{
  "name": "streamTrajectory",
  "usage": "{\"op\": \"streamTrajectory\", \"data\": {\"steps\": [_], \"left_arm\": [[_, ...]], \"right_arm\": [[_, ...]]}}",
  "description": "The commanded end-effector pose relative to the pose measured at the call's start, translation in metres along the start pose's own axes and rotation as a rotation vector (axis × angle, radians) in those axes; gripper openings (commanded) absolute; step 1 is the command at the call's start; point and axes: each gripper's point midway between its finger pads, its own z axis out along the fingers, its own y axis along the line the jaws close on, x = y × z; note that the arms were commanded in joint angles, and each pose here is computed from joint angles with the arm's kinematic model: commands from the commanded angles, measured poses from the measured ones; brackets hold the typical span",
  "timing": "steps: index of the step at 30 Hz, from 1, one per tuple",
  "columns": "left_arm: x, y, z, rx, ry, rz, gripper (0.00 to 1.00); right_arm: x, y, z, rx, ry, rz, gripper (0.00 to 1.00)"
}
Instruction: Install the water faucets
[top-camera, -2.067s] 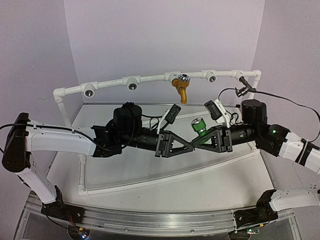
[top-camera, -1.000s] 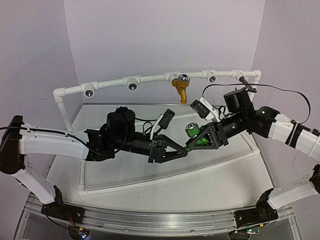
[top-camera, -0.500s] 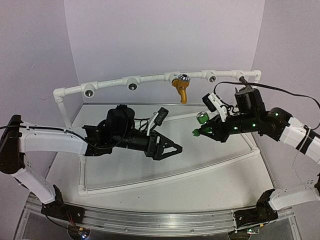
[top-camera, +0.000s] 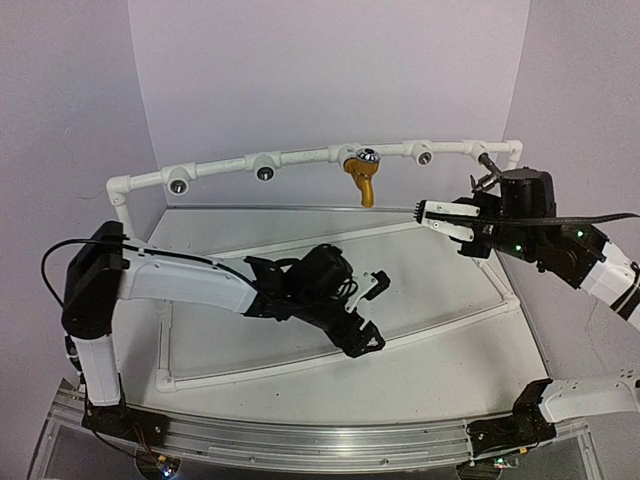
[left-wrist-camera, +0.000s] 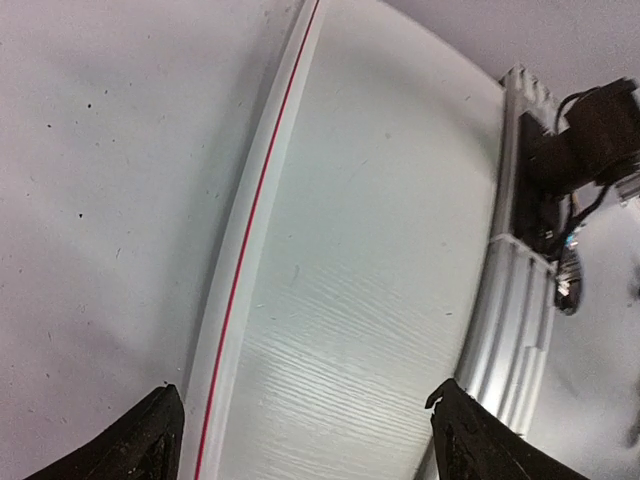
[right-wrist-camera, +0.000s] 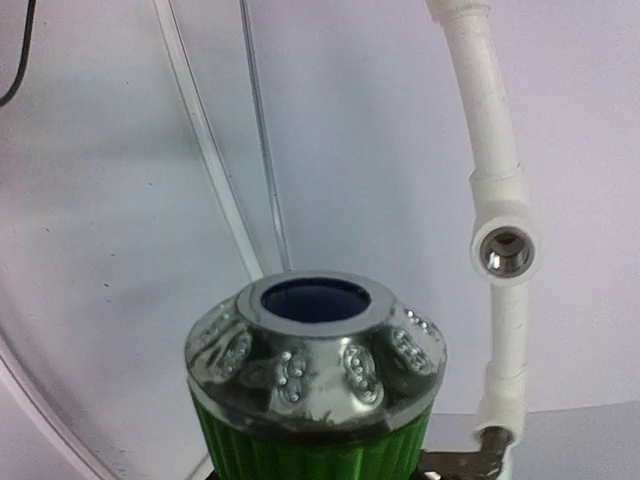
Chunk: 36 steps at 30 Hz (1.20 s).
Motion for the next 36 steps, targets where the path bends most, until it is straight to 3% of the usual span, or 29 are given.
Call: {"op": "streamTrajectory", "data": {"steps": [1, 8, 13, 19, 29, 36], "left_arm": [[-0.006, 0.016, 0.034, -0.104, 0.063, 0.151, 0.88], [0.003, 0.019, 0.081, -0.06, 0.118, 0.223, 0.82], [0.029, 0.027, 0.1, -0.051, 0.176, 0.241, 0.74], [0.06, 0.037, 0.112, -0.048, 0.234, 0.261, 0.58], [0.083, 0.035, 0.106, -0.017, 0.26, 0.255, 0.15], [0.088, 0.03, 0.106, 0.016, 0.267, 0.252, 0.04]], "right_arm": [[-0.022, -0.057, -0.009, 0.173, -0.049, -0.219, 0.0], [-0.028, -0.074, -0.013, 0.214, -0.052, -0.29, 0.0], [-0.038, -0.08, -0.009, 0.324, -0.09, -0.444, 0.0], [-0.05, -0.093, -0.006, 0.475, -0.111, -0.568, 0.0], [-0.045, -0.095, 0.001, 0.517, -0.103, -0.607, 0.0], [-0.034, -0.09, 0.012, 0.491, -0.079, -0.597, 0.0]]}}
